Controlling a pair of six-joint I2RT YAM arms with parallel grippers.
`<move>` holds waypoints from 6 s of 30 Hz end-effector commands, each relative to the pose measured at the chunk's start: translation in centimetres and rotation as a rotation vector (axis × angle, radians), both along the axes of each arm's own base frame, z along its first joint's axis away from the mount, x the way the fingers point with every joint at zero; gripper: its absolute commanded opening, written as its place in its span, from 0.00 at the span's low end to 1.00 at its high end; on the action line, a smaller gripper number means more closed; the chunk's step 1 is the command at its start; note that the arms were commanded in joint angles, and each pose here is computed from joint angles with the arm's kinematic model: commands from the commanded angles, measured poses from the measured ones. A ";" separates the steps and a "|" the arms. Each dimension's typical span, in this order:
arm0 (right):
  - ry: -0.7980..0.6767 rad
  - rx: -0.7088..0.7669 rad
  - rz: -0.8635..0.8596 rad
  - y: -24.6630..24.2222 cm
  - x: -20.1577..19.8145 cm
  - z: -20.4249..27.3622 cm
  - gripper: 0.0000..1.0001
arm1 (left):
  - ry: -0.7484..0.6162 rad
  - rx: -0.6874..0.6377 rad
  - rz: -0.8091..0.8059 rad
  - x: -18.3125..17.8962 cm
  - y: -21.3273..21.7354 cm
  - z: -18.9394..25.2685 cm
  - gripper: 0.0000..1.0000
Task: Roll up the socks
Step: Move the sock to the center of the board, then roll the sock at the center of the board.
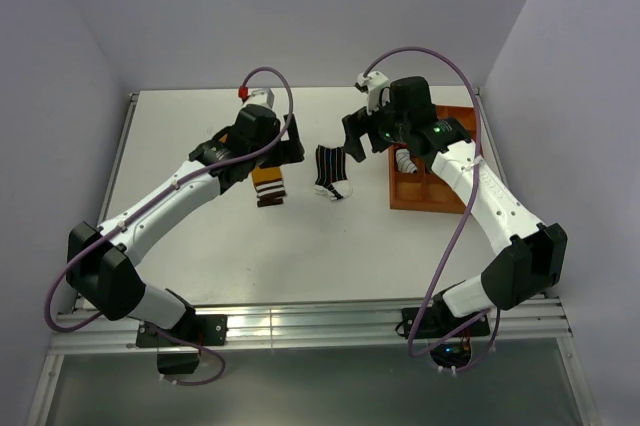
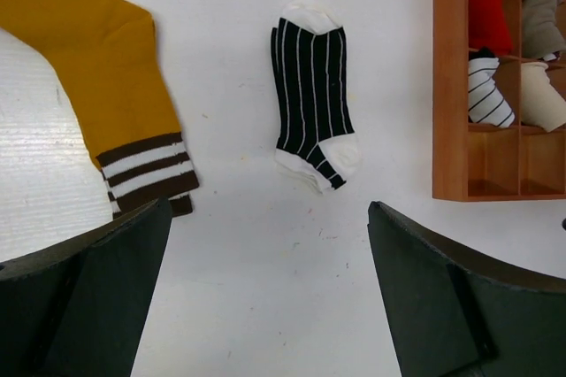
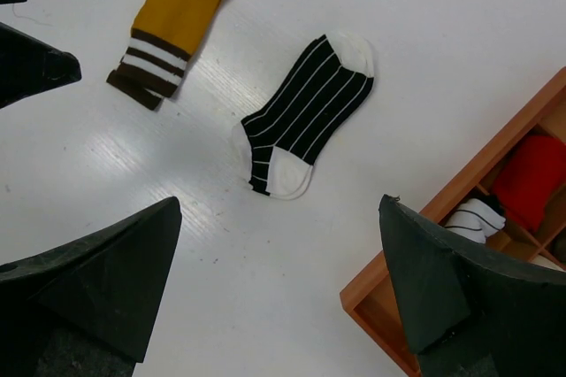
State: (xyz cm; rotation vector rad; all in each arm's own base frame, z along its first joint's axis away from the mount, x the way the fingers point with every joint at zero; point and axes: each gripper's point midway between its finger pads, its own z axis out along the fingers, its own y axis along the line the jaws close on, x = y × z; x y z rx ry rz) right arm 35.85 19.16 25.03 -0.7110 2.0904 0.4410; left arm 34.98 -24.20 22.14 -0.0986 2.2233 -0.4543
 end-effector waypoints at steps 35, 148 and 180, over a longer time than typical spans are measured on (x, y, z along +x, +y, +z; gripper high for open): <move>0.044 -0.002 -0.156 -10.2 1.2 -3.5 1.00 | -0.227 0.355 -0.602 -0.5 -14.4 -11.4 0.91; -0.146 -0.593 0.581 7.8 -10.8 -22.4 0.40 | -0.248 -0.300 0.110 0.2 5.5 5.9 0.96; 0.933 0.021 0.766 5.3 -14.8 -20.3 0.11 | -0.268 -0.340 -0.243 -5.7 -4.7 -2.8 0.31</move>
